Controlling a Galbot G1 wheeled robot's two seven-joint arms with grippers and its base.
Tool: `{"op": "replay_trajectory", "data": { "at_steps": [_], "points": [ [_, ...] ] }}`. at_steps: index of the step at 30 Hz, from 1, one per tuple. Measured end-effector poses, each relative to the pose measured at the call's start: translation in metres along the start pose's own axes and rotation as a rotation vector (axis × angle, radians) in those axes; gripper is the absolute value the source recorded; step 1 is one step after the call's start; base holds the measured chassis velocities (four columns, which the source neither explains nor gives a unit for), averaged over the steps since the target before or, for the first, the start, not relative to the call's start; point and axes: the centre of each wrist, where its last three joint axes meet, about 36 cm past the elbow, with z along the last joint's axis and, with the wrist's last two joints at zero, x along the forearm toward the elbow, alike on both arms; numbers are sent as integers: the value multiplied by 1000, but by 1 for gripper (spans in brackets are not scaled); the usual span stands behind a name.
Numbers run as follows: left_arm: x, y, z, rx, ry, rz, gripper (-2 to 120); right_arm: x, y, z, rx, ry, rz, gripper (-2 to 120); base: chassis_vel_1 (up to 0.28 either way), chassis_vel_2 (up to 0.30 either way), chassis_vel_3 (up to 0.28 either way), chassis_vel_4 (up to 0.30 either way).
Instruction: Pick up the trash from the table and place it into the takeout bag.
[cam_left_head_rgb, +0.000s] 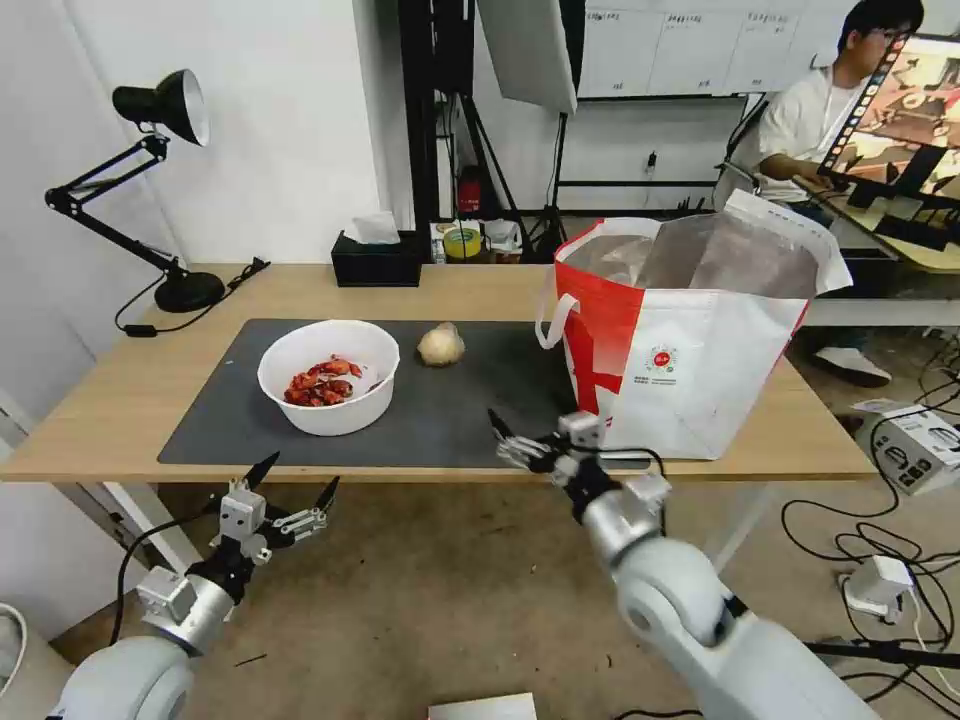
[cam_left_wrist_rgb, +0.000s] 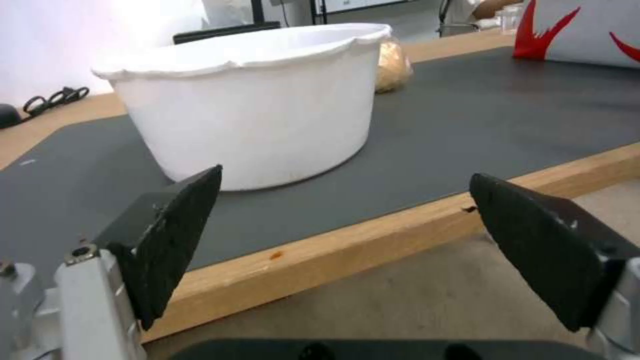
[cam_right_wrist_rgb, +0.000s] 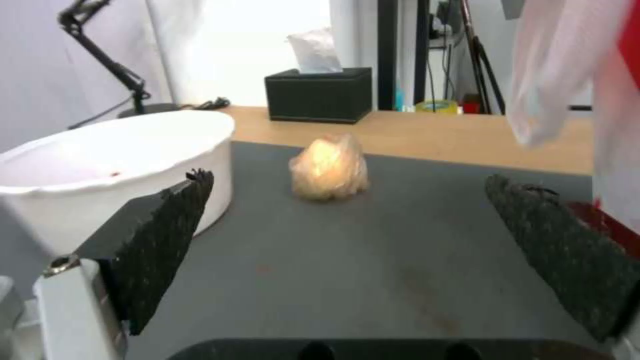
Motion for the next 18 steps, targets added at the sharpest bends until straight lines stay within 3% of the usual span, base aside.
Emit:
{"op": "replay_trajectory", "data": {
  "at_steps": [9, 18],
  "points": [
    [-2, 0, -1, 6, 8, -6, 100, -58, -6, -18, 11, 84, 18, 100, 0, 0, 0, 0],
    [-3, -3, 3, 20, 11, -7, 100, -122, 2, -27, 70, 128, 46, 100, 0, 0, 0, 0]
  ]
}}
